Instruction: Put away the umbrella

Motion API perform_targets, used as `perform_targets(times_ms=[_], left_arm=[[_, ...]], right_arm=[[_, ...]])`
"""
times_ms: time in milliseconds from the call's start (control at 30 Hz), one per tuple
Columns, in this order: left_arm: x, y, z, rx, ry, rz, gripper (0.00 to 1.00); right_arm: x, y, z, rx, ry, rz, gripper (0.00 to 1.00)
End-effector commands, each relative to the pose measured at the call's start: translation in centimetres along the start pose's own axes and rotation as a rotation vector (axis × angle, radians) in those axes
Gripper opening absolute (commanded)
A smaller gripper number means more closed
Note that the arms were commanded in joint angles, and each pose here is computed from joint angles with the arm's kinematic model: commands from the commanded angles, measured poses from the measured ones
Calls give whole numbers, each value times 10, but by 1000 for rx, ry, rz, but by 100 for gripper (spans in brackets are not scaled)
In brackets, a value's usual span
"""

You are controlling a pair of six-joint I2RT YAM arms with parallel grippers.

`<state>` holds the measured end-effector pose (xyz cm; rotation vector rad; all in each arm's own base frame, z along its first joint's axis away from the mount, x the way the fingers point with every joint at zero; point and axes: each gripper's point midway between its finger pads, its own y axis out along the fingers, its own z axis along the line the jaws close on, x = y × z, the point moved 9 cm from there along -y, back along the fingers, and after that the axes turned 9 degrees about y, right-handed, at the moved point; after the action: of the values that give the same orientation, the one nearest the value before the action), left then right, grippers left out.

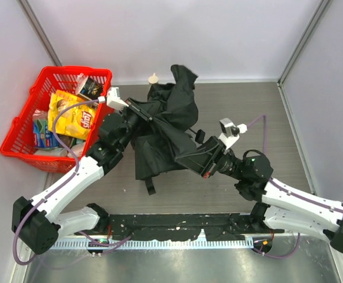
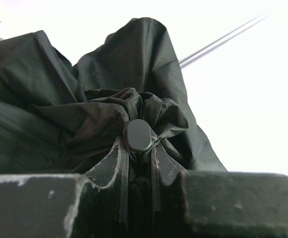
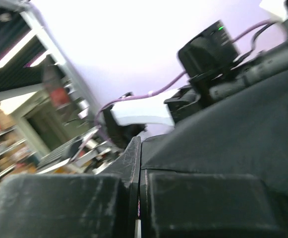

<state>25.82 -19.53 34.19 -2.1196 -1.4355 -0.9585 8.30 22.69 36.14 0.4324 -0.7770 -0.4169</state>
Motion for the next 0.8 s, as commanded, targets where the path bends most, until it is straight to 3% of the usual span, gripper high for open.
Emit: perform_targets(times_ms=[0, 67, 233, 267, 300, 333, 367, 400, 500, 600, 767], left_arm=[[48, -14, -39, -231, -170, -225, 0], [48, -18, -41, -288, -202, -232, 0], [46, -23, -37, -339, -231, -295, 0], [47, -23, -36, -332, -220, -303, 0], [46, -23, -34, -322, -220, -310, 0], [47, -23, -34, -318, -223, -320, 0], [46, -22, -32, -311, -228, -325, 0], [47, -21, -32, -309, -226, -331, 0], [48, -21, -33, -309, -223, -335, 0], [47, -19, -32, -307, -214, -333, 0], [48, -19, -31, -290, -202, -341, 0]], right_arm=[[-14, -2, 35, 378, 139, 208, 0], [-22, 5, 22, 315, 212, 257, 1], [-51, 8, 2, 162, 225, 267, 24], [-51, 10, 5, 152, 128, 256, 32], [-66, 10, -1, 32, 125, 288, 38], [-64, 12, 4, 30, 29, 274, 43], [-74, 10, 0, -77, -3, 270, 43], [-70, 7, 1, -125, -80, 226, 46], [-58, -9, -7, -343, -148, 63, 67], [-53, -13, -12, -420, -177, 49, 73], [-58, -5, -16, -399, -190, 41, 75]])
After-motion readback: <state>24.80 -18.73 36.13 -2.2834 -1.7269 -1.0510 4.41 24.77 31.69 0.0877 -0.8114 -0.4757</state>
